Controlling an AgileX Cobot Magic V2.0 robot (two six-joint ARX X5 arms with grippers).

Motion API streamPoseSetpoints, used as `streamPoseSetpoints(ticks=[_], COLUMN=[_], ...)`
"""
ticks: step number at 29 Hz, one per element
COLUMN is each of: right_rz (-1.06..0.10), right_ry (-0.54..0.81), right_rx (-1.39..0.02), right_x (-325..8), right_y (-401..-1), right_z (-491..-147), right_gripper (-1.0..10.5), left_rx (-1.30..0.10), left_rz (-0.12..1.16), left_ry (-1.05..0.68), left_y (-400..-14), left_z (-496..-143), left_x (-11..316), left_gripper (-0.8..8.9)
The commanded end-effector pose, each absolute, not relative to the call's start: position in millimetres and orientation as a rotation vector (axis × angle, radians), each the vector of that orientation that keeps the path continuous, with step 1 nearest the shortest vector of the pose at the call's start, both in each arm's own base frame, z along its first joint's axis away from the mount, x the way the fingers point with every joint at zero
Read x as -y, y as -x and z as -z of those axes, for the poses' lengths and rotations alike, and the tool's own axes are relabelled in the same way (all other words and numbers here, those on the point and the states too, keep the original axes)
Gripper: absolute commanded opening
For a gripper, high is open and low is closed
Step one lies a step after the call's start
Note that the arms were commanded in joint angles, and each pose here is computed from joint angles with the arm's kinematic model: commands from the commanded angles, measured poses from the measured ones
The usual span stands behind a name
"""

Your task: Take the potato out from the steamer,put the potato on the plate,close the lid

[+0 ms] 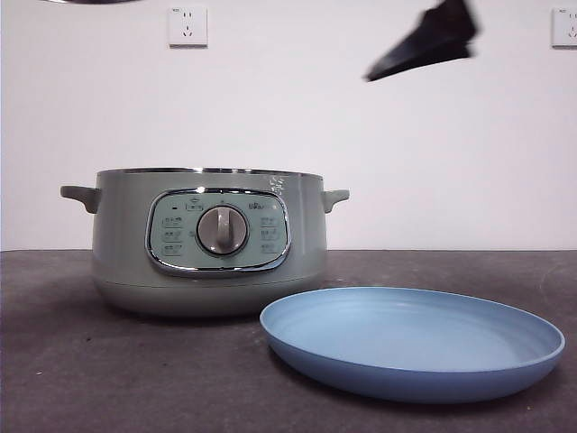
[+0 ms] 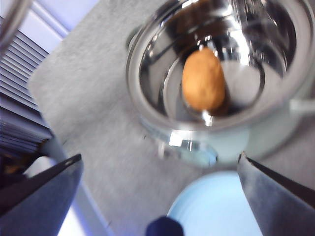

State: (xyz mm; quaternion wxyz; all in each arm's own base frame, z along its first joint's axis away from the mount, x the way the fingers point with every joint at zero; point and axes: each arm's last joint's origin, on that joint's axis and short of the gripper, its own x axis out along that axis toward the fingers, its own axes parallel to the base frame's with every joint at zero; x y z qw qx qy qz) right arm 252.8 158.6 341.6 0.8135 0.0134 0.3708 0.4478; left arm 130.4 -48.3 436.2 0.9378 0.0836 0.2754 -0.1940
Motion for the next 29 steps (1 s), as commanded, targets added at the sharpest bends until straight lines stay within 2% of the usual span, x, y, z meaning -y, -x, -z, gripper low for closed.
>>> streamPoseSetpoints(ticks=[1, 9, 17, 27, 29], right_rz=[-0.970, -0.937, -0.891, -0.858, -0.859], right_ry=[0.037, 0.208, 0.314, 0.363, 0.363], right_rx=[-0.788, -0.782, -0.773, -0.830, -0.828], right_x=[-188, -263, -306, -317, -318], right_y=[-276, -324, -347, -358, -358], right_z=[-340, -314, -261, -219, -219], right_gripper=[6.0, 6.0, 6.0, 5.8, 4.6], left_rx=[-0.489, -0.490, -0.518, -0.516, -0.516], left_rz=[0.357, 0.303, 0.294, 0.298, 0.298], left_ry=[-0.134, -0.118, -0.126, -0.129, -0.129], left_y=[-111, -69, -55, -53, -53], left_z=[-448, -447, -443, -443, -443], left_x=[40, 24, 18, 17, 17], left_gripper=[-0.09, -0.09, -0.09, -0.09, -0.09])
